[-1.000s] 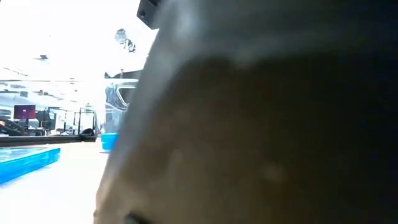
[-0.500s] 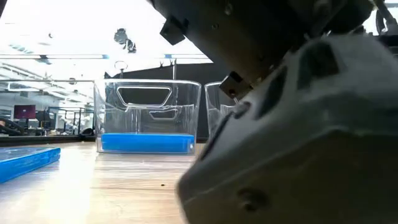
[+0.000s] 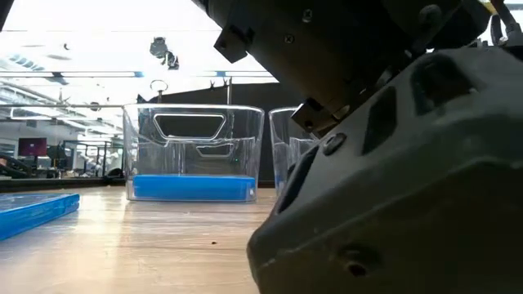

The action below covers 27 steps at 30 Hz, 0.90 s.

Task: Pick & place jewel cases by type
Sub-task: Put the black cd case into the right transparent bin

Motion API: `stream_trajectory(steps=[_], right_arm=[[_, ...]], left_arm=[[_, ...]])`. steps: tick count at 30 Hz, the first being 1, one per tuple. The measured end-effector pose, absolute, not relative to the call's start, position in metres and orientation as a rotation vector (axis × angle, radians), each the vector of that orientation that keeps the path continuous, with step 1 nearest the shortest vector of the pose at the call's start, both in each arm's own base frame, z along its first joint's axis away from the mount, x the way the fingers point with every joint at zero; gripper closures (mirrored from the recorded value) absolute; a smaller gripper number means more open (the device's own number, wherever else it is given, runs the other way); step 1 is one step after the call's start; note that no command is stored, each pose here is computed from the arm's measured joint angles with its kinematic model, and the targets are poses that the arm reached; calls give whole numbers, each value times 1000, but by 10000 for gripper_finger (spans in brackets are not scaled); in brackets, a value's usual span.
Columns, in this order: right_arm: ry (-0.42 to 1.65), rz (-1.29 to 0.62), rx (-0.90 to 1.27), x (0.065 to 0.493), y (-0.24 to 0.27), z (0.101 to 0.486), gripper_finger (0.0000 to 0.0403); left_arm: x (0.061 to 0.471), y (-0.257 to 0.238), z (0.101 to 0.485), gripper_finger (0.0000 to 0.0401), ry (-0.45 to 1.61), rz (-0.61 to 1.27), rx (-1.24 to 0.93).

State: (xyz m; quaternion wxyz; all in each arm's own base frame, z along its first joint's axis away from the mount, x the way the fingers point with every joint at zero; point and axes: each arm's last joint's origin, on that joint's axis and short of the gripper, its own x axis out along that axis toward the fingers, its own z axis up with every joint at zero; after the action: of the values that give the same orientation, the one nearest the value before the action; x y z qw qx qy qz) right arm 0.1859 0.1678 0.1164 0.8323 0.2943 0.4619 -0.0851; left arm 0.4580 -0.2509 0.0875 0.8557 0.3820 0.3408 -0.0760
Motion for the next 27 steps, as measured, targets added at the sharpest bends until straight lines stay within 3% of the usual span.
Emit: stream_trajectory(steps=[10, 18, 27], right_arm=[[980, -171, 627, 186, 168, 116, 403], [956, -135, 676, 189, 172, 119, 403], [940, -98, 684, 190, 176, 120, 403]], left_arm=[[455, -246, 83, 207, 800, -316, 759], [451, -255, 83, 223, 793, -345, 742], [453, -252, 84, 238, 791, -228, 646]])
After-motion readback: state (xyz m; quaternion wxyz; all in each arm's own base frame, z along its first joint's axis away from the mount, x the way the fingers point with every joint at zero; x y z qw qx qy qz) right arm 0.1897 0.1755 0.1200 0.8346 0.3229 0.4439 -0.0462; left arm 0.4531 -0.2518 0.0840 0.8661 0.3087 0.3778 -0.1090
